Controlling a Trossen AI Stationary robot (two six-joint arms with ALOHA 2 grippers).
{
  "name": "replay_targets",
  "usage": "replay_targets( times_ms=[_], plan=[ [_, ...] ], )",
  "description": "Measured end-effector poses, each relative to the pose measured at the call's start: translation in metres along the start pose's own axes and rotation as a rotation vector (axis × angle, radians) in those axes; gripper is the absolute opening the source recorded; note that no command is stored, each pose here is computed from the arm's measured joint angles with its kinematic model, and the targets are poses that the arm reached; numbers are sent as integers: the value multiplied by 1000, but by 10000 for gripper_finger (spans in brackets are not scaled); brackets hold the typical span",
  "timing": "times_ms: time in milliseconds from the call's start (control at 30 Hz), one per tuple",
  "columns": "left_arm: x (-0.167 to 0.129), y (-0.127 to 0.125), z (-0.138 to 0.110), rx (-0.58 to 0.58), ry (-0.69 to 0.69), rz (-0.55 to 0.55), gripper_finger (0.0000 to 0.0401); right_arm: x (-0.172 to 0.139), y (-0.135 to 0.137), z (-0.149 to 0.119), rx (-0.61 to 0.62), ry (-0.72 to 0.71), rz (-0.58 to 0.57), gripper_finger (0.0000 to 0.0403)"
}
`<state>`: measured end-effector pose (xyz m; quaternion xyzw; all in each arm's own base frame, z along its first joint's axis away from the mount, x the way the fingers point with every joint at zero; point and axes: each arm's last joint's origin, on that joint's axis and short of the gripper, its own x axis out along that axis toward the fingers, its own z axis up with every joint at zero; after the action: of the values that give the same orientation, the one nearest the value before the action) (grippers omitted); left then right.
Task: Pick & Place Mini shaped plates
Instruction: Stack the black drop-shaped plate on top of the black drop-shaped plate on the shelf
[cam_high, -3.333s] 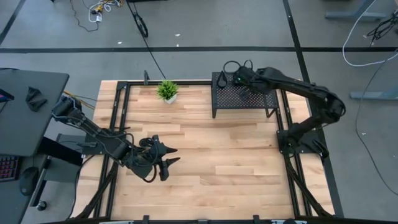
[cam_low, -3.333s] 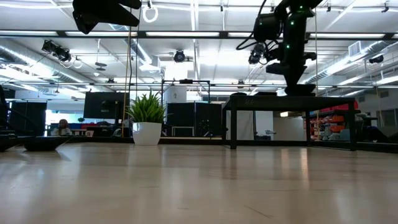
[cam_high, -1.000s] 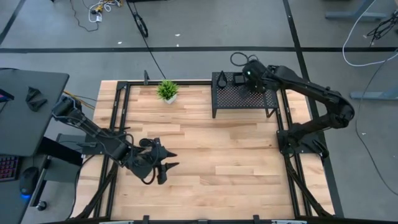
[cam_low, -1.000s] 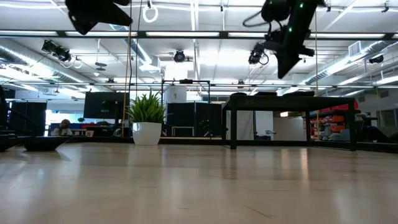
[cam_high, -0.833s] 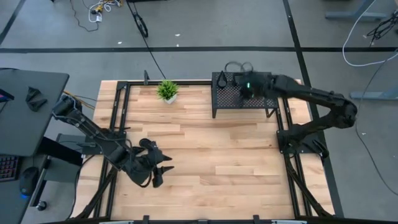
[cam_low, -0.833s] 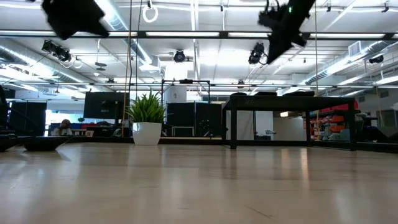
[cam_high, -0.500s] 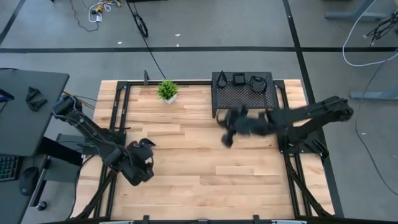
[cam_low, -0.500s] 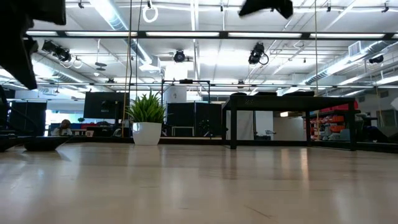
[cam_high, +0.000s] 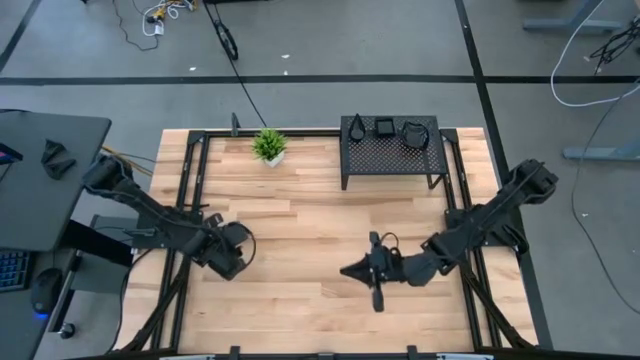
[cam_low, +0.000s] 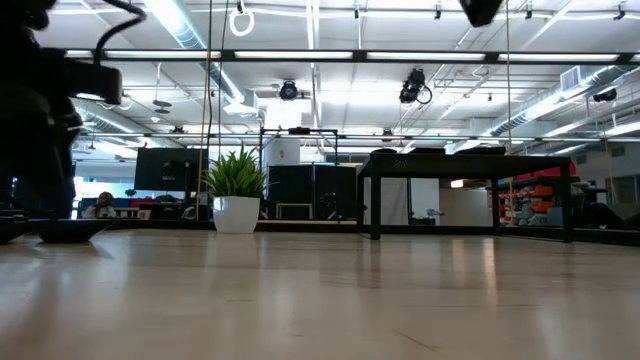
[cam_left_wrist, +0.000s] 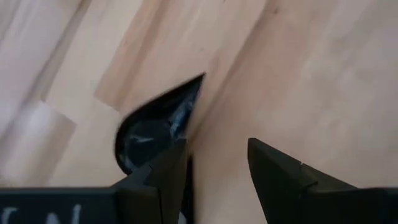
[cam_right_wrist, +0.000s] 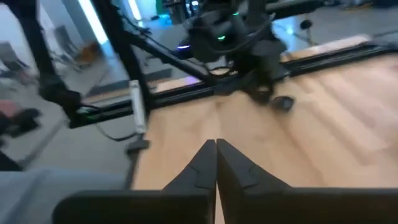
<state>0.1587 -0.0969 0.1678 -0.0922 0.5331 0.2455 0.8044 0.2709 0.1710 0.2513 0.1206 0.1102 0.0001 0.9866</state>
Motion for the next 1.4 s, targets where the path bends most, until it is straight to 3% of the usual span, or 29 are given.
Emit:
replay_targets(
  times_ms=[267, 600, 900, 1067, 1300, 1400],
  plan=[
    [23, 13, 4, 105, -1, 26, 170, -6, -4, -17, 79, -48, 39, 5],
    [29, 18, 9, 123, 8, 33, 65, -7, -3, -14, 66, -76, 49, 6],
    [29, 18, 9, 132, 19, 23, 9, -7, -3, -14, 65, -74, 50, 10],
    [29, 17, 9, 144, 21, 16, 5, -7, -3, -14, 65, -74, 50, 11],
    [28, 8, 12, 144, 51, -135, 3, -7, -3, -14, 64, -73, 50, 11],
    [25, 6, 15, 150, 49, -143, 3, -7, -3, -14, 63, -73, 50, 11]
  ],
)
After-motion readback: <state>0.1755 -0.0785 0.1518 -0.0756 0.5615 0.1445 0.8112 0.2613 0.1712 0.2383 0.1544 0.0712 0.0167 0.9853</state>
